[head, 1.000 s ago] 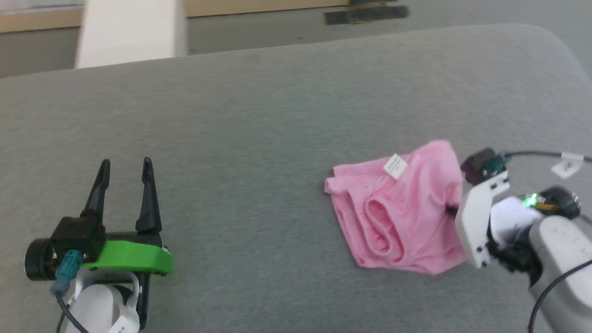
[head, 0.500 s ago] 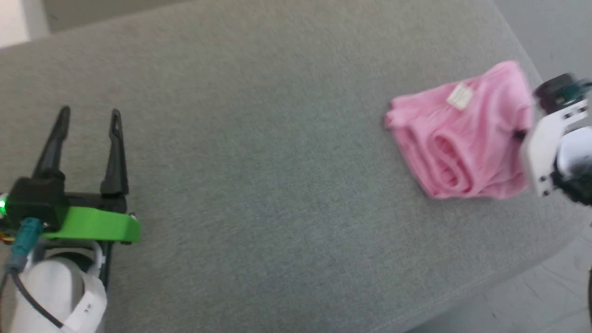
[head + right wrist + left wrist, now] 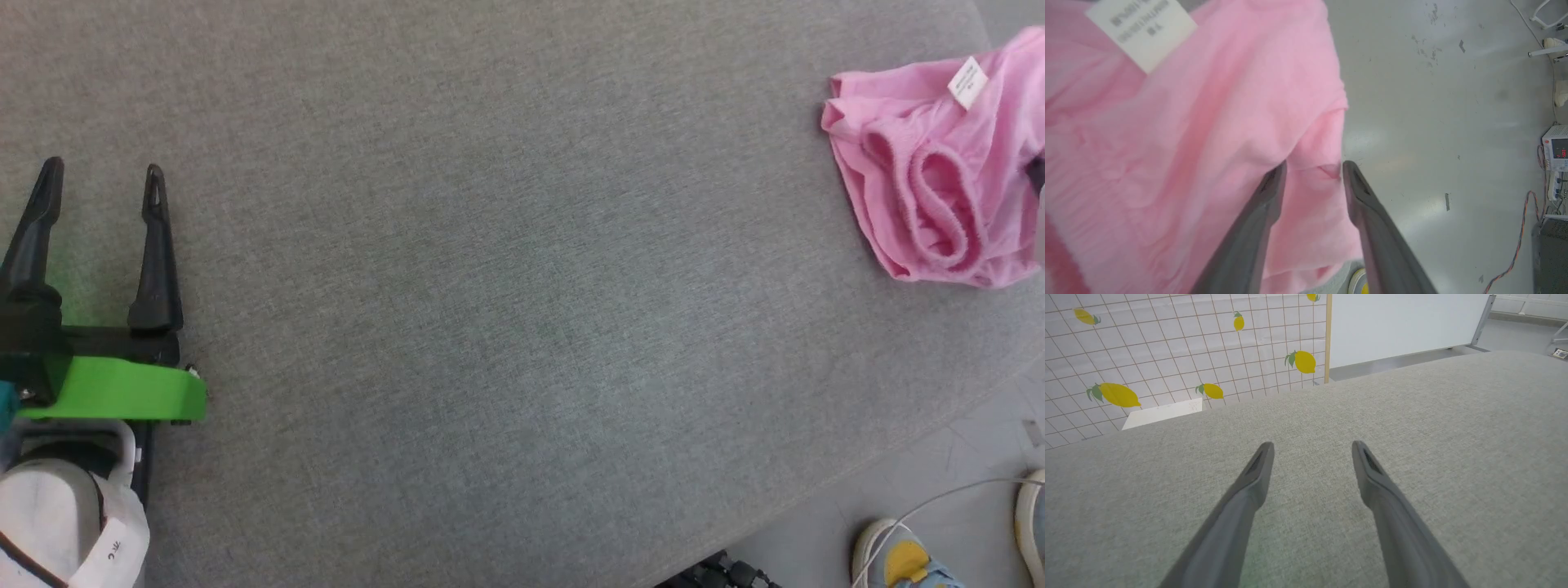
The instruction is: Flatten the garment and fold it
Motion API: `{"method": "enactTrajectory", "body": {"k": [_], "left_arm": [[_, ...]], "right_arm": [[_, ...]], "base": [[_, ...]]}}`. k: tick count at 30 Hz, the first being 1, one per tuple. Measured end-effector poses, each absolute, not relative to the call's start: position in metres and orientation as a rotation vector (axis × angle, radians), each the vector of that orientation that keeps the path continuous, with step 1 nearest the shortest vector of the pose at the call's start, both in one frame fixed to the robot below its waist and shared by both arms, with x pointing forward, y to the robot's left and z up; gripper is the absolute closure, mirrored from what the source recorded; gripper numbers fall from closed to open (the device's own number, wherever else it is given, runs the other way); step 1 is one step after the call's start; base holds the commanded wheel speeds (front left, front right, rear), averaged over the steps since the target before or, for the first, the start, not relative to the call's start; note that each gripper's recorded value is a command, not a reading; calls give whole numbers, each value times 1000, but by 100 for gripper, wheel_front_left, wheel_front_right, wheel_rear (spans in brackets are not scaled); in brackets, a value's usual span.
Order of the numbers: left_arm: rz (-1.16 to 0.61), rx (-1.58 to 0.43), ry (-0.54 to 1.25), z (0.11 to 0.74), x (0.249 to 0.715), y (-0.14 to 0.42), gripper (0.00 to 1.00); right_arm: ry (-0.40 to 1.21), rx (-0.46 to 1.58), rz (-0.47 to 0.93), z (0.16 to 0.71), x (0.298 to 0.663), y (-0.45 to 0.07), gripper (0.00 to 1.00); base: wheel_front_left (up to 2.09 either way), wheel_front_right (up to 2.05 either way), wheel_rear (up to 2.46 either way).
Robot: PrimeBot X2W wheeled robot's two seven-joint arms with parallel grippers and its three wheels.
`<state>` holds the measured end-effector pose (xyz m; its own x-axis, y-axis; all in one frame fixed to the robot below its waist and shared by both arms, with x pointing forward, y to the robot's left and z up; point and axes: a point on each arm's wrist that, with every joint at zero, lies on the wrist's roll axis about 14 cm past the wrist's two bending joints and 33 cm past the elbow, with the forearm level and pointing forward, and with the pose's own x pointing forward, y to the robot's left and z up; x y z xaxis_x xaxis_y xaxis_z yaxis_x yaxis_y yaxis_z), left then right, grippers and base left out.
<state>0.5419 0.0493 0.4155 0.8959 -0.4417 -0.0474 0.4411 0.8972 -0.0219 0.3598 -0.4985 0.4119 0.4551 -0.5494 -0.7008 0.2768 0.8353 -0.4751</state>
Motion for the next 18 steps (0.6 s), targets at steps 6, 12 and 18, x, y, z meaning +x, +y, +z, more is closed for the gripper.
{"method": "enactTrajectory", "body": {"k": [6,12,18], "left_arm": [[-444,-16,44,418,539,52,0],[-406,-63,8,432,529,55,0],[-333,-95,-49,459,516,72,0]], "right_arm": [[847,-339,-522,432,379,-503,0],[488,-364,-458,505,428,-492,0],[133,-340,-308,580,466,-435,0]], "base": [[0,0,0],[0,0,0],[0,0,0]]}}
